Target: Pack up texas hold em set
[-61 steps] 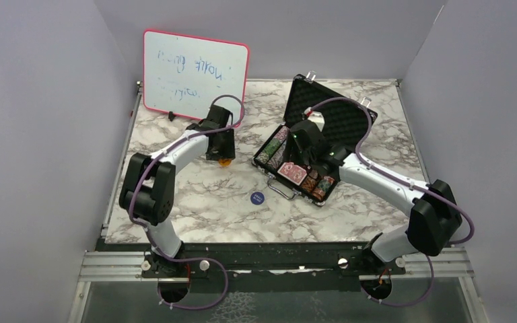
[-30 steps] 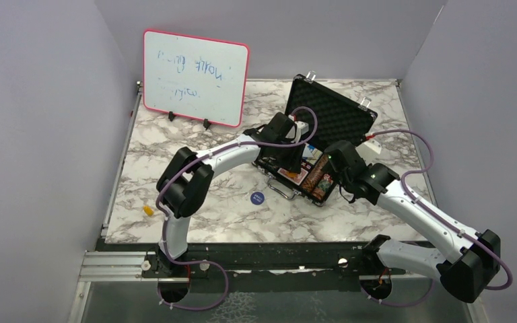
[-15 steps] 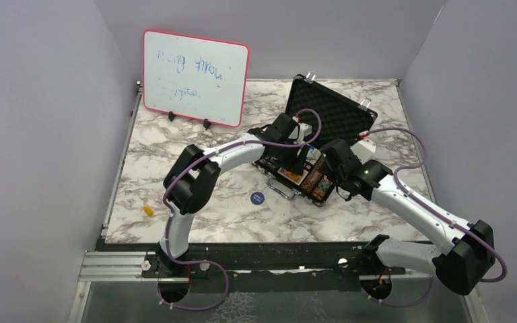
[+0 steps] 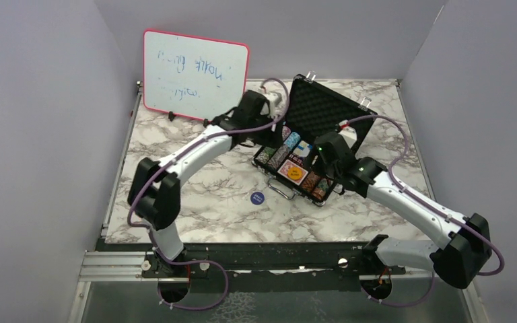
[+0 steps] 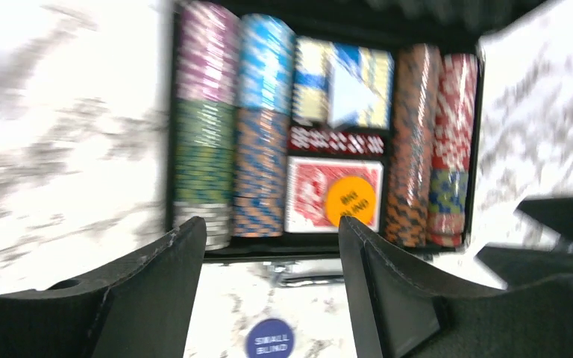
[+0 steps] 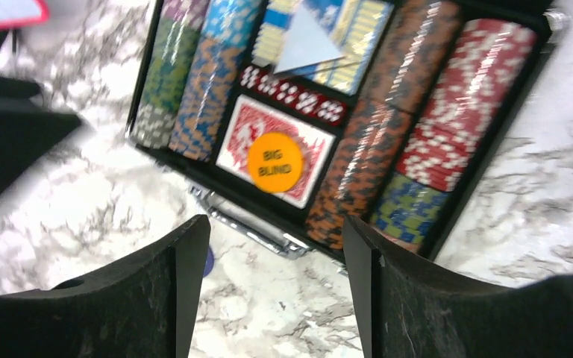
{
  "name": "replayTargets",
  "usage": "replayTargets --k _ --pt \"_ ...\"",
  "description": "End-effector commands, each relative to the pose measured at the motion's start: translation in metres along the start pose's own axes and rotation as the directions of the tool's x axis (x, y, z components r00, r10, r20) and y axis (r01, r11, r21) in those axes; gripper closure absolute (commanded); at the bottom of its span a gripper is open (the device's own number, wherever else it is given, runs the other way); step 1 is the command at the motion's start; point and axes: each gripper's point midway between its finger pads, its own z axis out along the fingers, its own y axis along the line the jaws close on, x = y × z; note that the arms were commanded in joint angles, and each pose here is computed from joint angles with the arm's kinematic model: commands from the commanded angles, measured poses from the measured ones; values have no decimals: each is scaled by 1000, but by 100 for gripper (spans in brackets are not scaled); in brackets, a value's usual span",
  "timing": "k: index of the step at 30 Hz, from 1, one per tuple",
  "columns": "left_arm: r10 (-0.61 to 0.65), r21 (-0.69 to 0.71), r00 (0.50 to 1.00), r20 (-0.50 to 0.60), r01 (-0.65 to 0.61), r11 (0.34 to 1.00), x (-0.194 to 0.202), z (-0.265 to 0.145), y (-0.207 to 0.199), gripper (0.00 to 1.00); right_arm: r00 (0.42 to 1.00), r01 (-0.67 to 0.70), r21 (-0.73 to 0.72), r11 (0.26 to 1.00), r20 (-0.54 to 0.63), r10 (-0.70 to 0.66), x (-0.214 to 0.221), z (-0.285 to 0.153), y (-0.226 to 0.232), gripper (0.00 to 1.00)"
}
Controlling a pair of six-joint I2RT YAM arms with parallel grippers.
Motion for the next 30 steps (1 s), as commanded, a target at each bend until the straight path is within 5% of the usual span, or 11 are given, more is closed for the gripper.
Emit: replayTargets --k 1,9,16,30 --pt "-76 -178 974 214 116 977 -52 -71 50 32 988 127 -144 981 -74 -139 26 1 54 32" --pt "-264 -432 919 291 373 821 -26 -134 155 32 839 416 -254 873 -262 -476 122 33 118 30" --pt "-329 -476 899 290 434 765 1 -144 181 32 654 559 -294 775 -418 -630 175 57 125 26" --pt "-357 -463 894 269 445 767 8 -140 186 32 577 592 -288 752 -500 -646 202 74 113 28"
